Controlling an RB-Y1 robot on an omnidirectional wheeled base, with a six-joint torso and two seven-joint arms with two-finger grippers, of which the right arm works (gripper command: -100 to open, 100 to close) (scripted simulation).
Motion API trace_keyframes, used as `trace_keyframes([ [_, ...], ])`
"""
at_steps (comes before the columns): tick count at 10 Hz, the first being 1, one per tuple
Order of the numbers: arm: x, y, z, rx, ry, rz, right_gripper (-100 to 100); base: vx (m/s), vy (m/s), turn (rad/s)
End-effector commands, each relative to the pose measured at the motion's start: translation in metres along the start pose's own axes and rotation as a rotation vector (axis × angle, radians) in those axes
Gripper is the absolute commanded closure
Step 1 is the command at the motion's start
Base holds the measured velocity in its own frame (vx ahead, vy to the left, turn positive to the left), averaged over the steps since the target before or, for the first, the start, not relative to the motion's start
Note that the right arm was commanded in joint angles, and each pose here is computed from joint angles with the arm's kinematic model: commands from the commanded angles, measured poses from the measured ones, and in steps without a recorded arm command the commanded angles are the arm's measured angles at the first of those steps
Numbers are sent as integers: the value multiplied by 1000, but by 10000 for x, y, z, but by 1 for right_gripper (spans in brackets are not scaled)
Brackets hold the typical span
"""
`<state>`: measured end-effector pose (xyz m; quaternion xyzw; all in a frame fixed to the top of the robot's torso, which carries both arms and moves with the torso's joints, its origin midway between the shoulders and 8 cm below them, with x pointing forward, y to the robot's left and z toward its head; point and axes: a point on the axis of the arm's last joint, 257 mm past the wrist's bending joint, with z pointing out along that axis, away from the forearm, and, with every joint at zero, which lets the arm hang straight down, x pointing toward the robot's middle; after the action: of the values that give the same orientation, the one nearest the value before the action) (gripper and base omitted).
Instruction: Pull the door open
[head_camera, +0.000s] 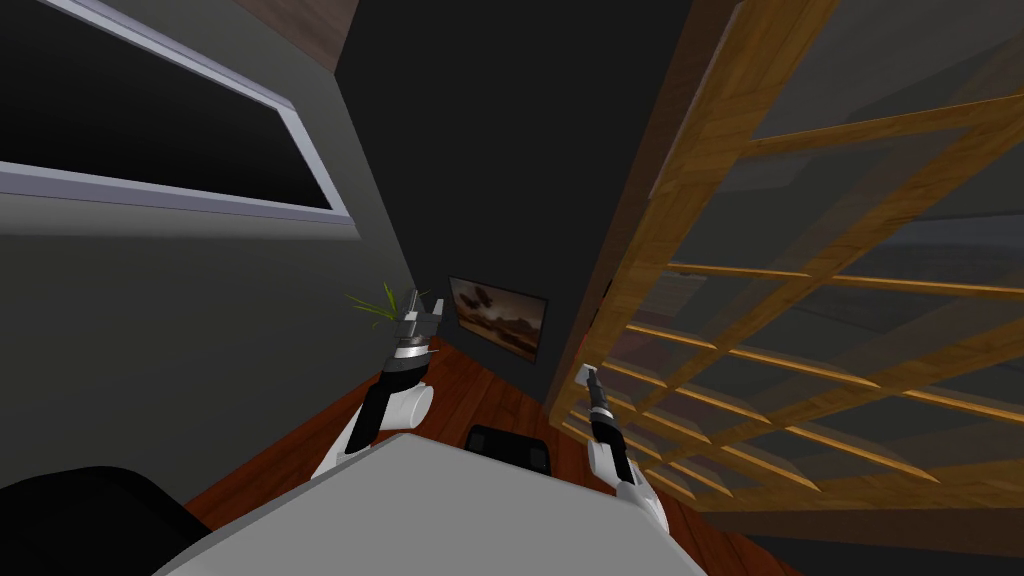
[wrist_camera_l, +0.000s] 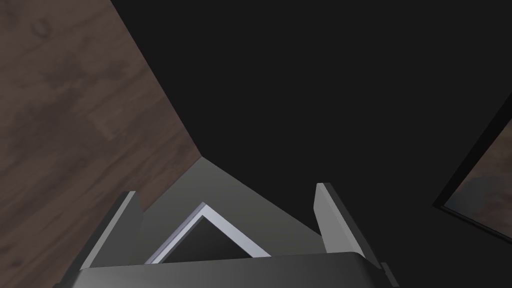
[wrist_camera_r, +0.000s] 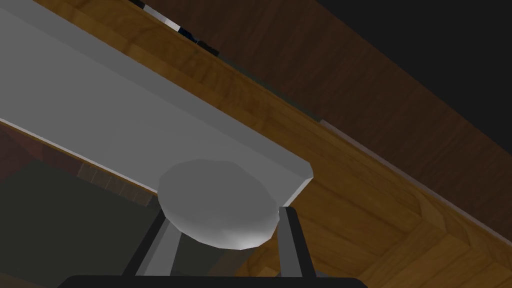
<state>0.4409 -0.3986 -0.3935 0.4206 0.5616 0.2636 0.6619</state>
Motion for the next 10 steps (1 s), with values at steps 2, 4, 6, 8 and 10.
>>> trace_keyframes([
  [2, 133, 21, -18, 4, 16, 88, 100, -29, -7, 57],
  [4, 108, 8, -20, 6, 11, 136, 100, -29, -4, 53],
  [6, 84, -6, -21, 9, 5, 185, 100, -44, -15, 85],
  [8, 35, -34, -24, 13, -7, 260, 100, -47, -11, 73],
  [10, 11, -48, -26, 15, -14, 316, 100, -35, -18, 50],
])
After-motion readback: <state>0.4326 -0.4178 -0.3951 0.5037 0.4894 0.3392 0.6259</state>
